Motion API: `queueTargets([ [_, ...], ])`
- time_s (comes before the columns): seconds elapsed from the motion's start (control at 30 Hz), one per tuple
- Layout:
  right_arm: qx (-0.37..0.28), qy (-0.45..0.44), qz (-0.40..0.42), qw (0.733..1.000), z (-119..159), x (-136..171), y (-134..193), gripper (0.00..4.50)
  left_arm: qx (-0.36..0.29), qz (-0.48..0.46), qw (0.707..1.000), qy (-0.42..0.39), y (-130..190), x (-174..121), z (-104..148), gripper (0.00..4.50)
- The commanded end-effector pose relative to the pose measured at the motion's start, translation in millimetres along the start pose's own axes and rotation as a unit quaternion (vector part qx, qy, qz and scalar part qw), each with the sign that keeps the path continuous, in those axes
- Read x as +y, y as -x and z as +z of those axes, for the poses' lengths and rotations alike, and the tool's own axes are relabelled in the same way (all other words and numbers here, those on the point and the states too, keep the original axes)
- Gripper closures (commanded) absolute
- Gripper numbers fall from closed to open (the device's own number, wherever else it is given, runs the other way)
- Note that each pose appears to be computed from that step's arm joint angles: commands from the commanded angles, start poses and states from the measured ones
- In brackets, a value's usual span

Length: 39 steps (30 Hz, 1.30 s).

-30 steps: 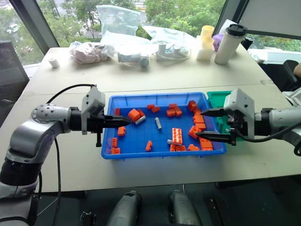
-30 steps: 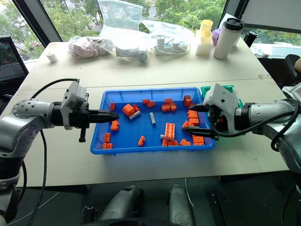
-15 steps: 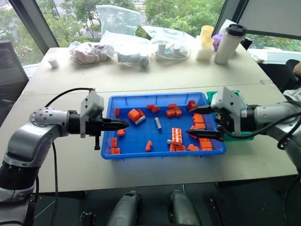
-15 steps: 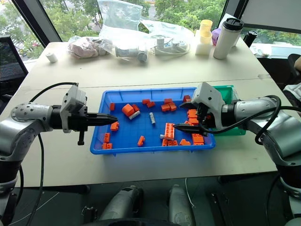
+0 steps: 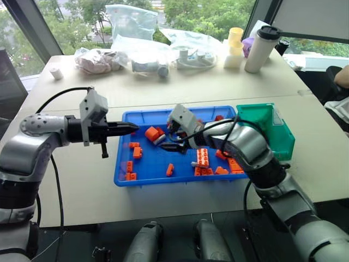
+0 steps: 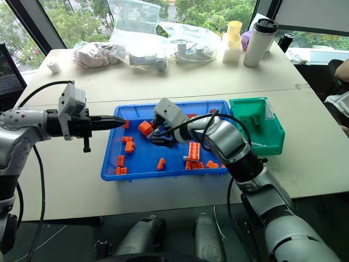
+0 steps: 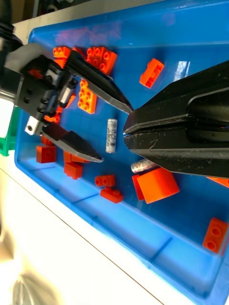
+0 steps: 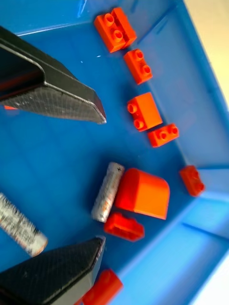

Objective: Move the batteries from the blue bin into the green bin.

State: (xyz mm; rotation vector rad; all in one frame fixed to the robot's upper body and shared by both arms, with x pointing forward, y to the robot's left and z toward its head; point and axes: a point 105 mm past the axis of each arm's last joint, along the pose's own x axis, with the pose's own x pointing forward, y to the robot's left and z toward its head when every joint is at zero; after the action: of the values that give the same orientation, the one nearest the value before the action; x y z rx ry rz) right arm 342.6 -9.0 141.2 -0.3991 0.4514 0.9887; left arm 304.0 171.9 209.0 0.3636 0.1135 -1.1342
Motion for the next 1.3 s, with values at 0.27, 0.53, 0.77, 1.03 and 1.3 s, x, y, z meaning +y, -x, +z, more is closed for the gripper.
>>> queueTargets([
  [0.27, 0.041, -0.043, -0.046, 0.997, 7.7, 2.0, -36.3, 0.65, -0.004, 0.013, 1.0, -0.023, 10.4, -2.4, 11.6, 4.5],
  [0.53, 0.045, -0.076, -0.06, 0.994, 10.2, 9.1, -55.5, 0.65, -0.004, 0.014, 1.0, -0.021, 8.9, -6.8, 10.0, 4.5],
  [0.77, 0.061, -0.065, -0.06, 0.994, 2.4, 17.2, -61.3, 1.17, -0.005, 0.018, 1.0, -0.021, 7.6, -7.7, 9.3, 4.5],
  [1.03, 0.068, -0.047, -0.067, 0.994, -2.8, 14.6, -56.7, 2.31, -0.01, 0.019, 1.0, -0.023, 5.3, -7.6, 9.7, 4.5],
  [1.3, -0.038, -0.048, -0.236, 0.97, 38.6, -81.6, 90.3, 2.31, -0.025, 0.001, 0.999, -0.021, -5.7, -11.6, 11.9, 4.5],
])
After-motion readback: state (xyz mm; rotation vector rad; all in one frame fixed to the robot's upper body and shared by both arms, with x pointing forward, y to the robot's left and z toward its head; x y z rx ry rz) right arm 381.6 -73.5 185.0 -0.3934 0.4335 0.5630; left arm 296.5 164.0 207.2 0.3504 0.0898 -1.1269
